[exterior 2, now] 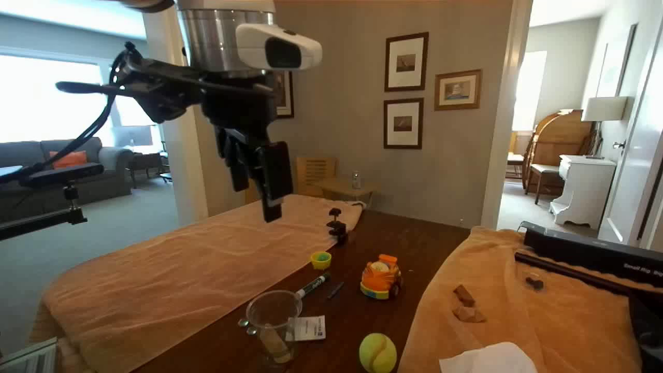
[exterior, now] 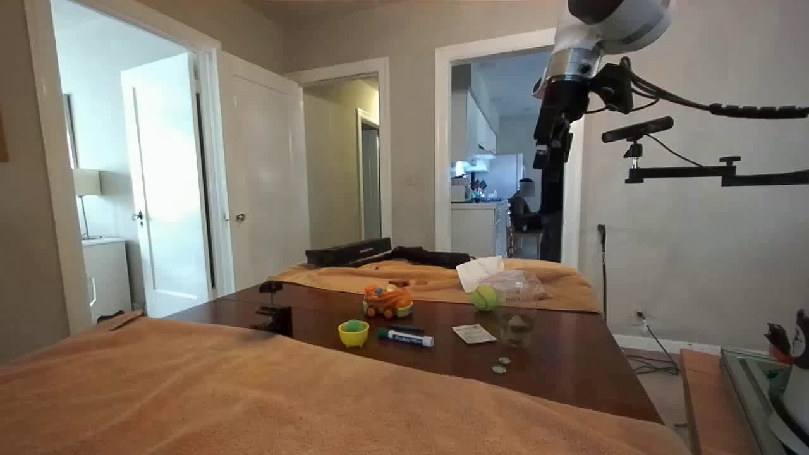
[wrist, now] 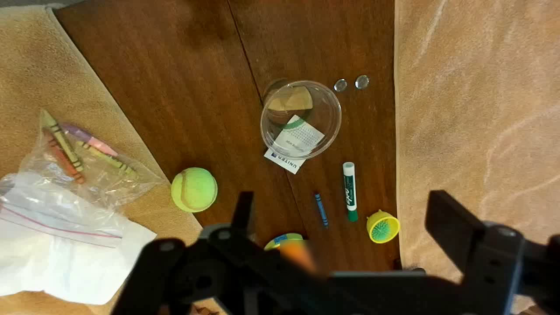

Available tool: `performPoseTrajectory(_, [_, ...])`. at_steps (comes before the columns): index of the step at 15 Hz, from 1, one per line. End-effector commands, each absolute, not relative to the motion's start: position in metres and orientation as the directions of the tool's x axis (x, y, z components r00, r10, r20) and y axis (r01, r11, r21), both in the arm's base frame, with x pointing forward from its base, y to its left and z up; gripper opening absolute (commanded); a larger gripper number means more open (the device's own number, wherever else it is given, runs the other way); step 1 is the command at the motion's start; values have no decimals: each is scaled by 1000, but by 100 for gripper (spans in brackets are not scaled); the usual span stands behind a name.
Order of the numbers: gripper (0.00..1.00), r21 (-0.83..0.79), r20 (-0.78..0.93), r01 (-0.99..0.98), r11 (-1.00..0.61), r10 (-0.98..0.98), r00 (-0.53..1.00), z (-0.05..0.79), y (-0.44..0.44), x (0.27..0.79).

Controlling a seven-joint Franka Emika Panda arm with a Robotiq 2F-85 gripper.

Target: Move the clear cup to the back of the table.

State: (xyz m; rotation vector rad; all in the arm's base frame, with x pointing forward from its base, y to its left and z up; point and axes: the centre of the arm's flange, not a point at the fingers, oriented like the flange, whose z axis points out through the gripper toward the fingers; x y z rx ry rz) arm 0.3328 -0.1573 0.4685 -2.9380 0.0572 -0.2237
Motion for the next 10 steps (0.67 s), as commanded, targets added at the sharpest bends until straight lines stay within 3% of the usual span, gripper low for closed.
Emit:
performPoseTrajectory(1, [100, -196, 146, -24, -980, -53, 988, 469, -157, 333])
performPoseTrajectory(10, [100, -194, 126, -45, -980, -71, 989, 448, -158, 350])
